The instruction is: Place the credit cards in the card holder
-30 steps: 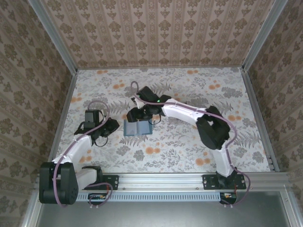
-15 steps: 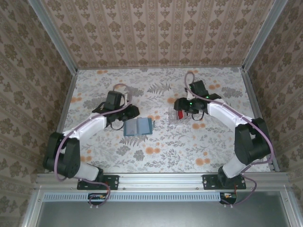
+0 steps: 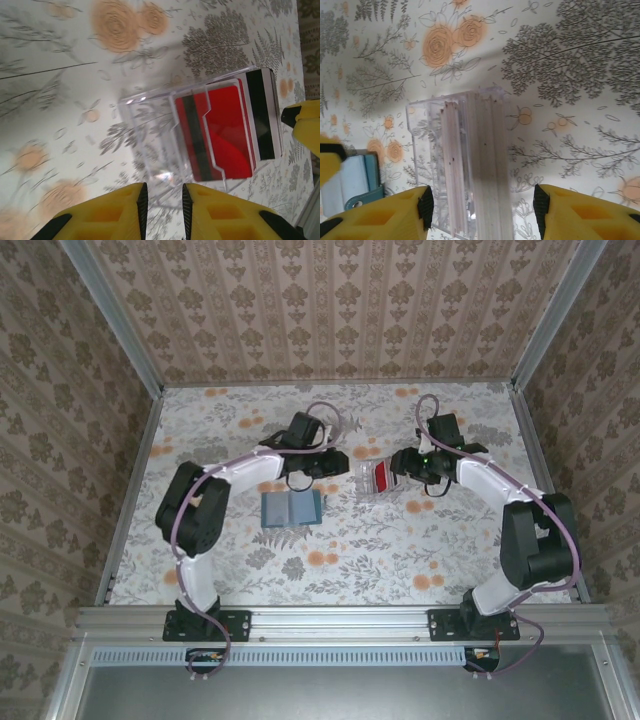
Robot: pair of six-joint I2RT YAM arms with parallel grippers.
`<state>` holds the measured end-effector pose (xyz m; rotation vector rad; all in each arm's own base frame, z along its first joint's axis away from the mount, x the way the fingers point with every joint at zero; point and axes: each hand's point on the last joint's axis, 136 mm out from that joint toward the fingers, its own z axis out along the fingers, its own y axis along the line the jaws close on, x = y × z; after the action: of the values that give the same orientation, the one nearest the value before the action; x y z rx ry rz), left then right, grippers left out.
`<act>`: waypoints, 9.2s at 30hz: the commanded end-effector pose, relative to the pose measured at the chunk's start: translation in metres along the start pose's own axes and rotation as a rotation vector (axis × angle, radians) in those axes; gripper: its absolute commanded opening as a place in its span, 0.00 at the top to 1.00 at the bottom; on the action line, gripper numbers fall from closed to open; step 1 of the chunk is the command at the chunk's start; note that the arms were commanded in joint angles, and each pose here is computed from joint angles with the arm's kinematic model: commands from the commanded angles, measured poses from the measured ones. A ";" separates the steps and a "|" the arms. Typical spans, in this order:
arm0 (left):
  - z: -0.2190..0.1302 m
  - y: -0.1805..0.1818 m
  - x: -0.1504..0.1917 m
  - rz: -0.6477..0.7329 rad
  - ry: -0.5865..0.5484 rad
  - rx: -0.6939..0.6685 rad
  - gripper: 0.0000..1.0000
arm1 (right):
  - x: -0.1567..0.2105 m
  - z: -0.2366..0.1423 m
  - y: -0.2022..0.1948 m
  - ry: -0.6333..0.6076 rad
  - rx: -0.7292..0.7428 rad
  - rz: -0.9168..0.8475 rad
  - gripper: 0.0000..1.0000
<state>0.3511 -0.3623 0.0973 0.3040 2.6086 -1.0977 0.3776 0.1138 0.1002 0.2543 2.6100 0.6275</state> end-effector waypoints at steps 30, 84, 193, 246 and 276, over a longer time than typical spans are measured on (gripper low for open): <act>0.062 -0.009 0.038 -0.058 0.143 0.052 0.72 | 0.001 0.020 0.044 0.083 -0.089 -0.092 0.43; 0.052 0.007 0.040 -0.086 0.119 0.002 0.72 | -0.010 -0.007 0.039 0.029 -0.020 -0.131 0.69; -0.126 0.180 0.119 -0.357 -0.108 -0.270 0.72 | 0.141 0.093 0.214 0.256 -0.429 -0.146 0.97; -0.116 0.185 0.139 -0.403 -0.101 -0.257 0.73 | 0.128 0.131 0.204 0.209 -0.439 0.011 0.98; -0.112 0.178 0.135 -0.388 -0.097 -0.249 0.80 | 0.127 0.148 0.187 0.119 -0.374 0.012 0.98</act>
<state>0.2744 -0.1504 0.0235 -0.2827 2.6561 -0.8833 0.3503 0.3772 0.0427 0.1206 2.4846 1.2490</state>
